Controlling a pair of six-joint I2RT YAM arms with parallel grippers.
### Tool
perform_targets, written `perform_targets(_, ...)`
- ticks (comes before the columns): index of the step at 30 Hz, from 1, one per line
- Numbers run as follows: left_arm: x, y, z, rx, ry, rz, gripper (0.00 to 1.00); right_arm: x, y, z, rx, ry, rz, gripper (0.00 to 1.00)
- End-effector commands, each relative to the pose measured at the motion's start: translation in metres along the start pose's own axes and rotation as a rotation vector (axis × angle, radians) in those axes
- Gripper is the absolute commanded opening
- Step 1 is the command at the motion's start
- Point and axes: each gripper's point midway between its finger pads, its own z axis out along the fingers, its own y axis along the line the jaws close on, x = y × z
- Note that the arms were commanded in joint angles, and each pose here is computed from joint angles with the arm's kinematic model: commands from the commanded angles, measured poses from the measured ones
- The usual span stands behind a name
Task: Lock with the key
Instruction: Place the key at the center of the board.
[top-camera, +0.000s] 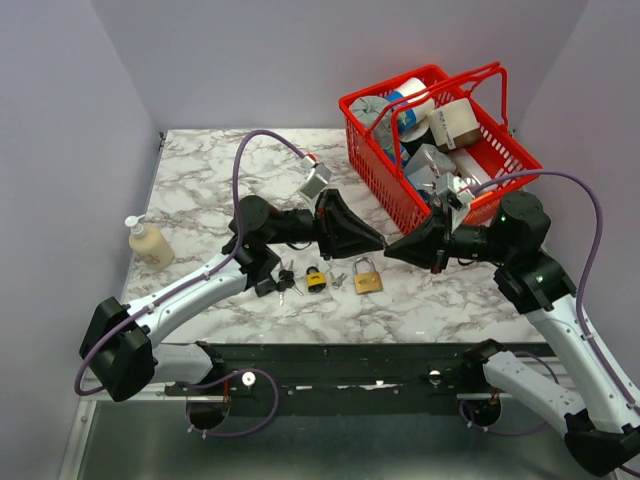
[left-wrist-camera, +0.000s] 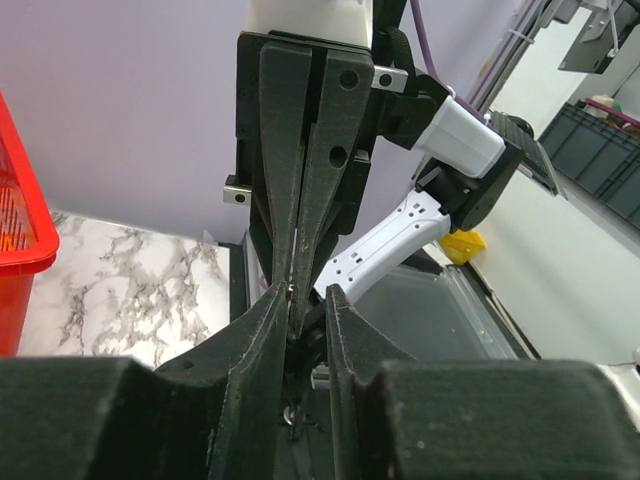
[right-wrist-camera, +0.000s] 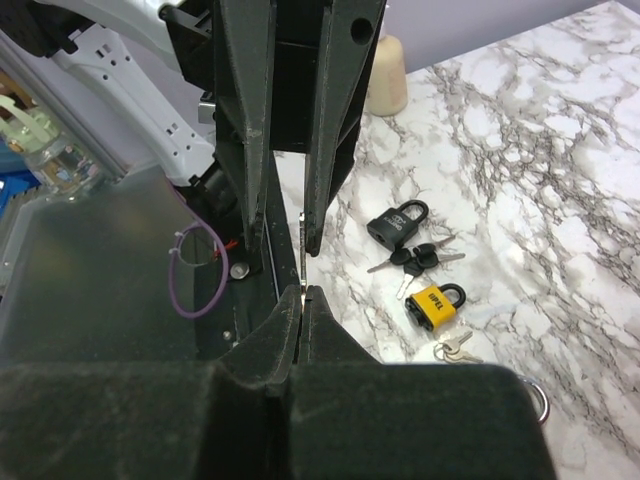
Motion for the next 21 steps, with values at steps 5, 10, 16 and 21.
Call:
perform_targets(5,-0.02,-0.007,0.008,0.019,-0.06,0.047,0.14,0.001,0.002,0.002,-0.03,-0.003,0.022,0.01)
perform_targets(10,-0.018,-0.005,0.012,0.016,-0.054,0.025,0.0,-0.001,0.003,0.002,-0.027,-0.006,0.022,0.01)
perform_targets(16,-0.008,0.009,0.003,-0.051,-0.043,-0.055,0.0,0.002,-0.005,0.001,0.028,0.024,0.058,0.65)
perform_targets(21,0.027,0.043,-0.025,-0.154,-0.006,-0.273,0.0,-0.011,-0.019,-0.027,0.262,0.084,-0.006,1.0)
